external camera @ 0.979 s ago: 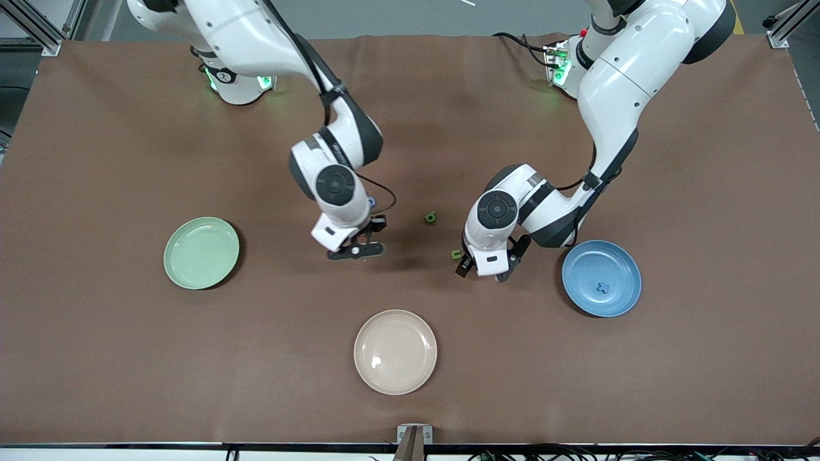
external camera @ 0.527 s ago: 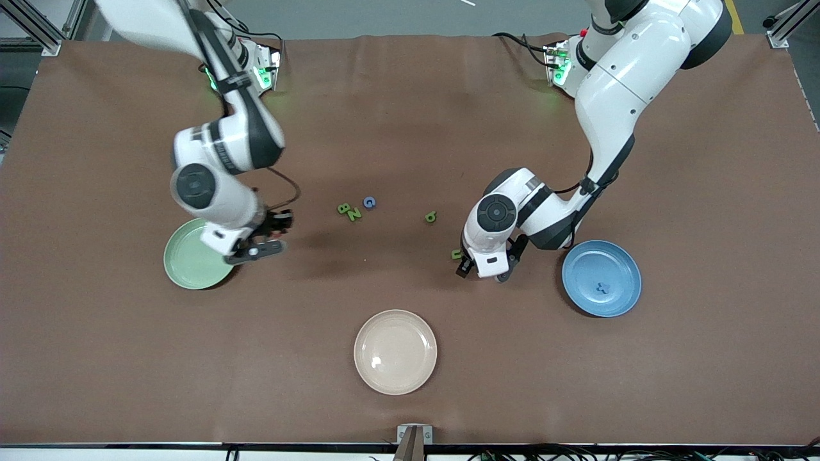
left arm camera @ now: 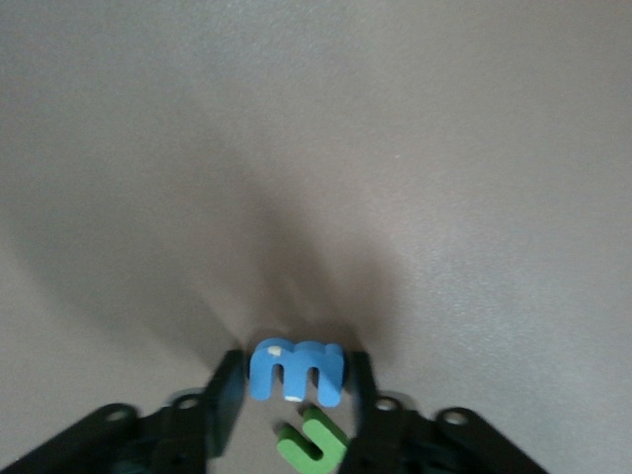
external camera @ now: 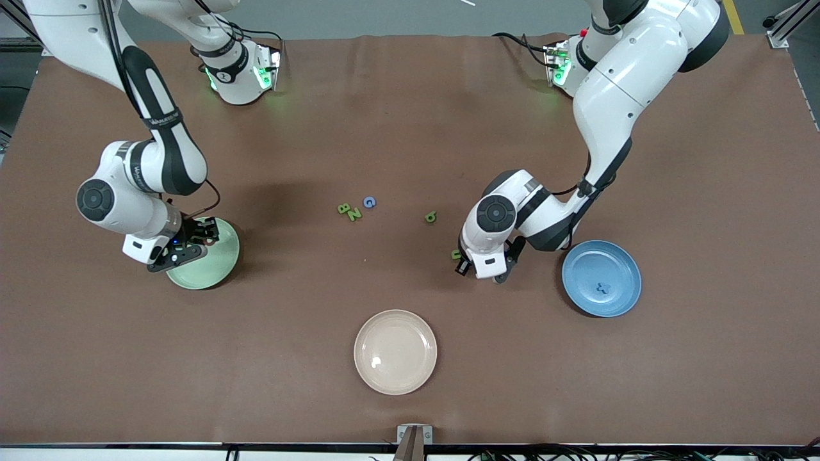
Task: Sort upper and lower case letters into plates
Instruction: 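Drop the pink q onto the green plate while the left gripper returns, then grasp a green letter with the left gripper while the right gripper grasps g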
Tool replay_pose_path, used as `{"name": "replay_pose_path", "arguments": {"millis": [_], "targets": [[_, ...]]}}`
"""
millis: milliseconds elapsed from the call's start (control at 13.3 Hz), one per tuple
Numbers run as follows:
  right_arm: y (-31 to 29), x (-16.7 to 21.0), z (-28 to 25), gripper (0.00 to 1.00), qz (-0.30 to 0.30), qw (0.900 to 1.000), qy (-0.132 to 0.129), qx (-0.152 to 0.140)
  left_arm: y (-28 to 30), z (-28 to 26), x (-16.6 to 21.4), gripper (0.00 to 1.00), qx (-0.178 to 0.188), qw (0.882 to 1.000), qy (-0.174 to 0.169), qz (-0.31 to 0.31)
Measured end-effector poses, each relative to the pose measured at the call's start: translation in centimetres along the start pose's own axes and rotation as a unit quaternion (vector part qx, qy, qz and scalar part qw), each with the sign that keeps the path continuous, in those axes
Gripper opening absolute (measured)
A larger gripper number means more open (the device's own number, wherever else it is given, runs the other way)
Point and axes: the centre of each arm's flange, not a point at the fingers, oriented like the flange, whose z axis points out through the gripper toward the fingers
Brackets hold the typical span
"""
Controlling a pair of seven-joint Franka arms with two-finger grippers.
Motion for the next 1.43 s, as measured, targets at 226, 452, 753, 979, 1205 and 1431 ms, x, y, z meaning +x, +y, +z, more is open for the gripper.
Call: {"name": "replay_pose_path", "arguments": {"millis": [226,452,753,979,1205,1431], "targets": [[1.5,-0.4,3.0,0.36,0.002,1.000,-0.006,-0.001,0.8,-1.2,1.7,0.40,-0.013,1.000,0.010,0.012],[1.3,-0.4,3.8,0.36,0.000,1.000,-0.012,0.001,1.3,-5.5,7.1,0.40,-0.019,0.999,0.036,0.036],[1.2,-0.4,3.8,0.54,-0.001,1.000,-0.012,0.001,-1.2,-10.2,17.2,0.40,0.017,0.993,0.062,0.096],[1.1,0.2,2.3,0.85,-0.003,1.000,-0.010,0.003,-4.6,-10.1,25.3,0.40,0.038,0.987,0.056,0.144],[0.1,1.6,-2.3,0.99,0.017,1.000,-0.016,0.015,-7.7,-9.3,30.5,0.40,0.051,0.983,0.041,0.173],[-6.3,3.3,-6.2,0.99,0.073,0.997,-0.032,0.017,-9.3,-7.7,31.2,0.57,0.067,0.980,0.028,0.184]]}}
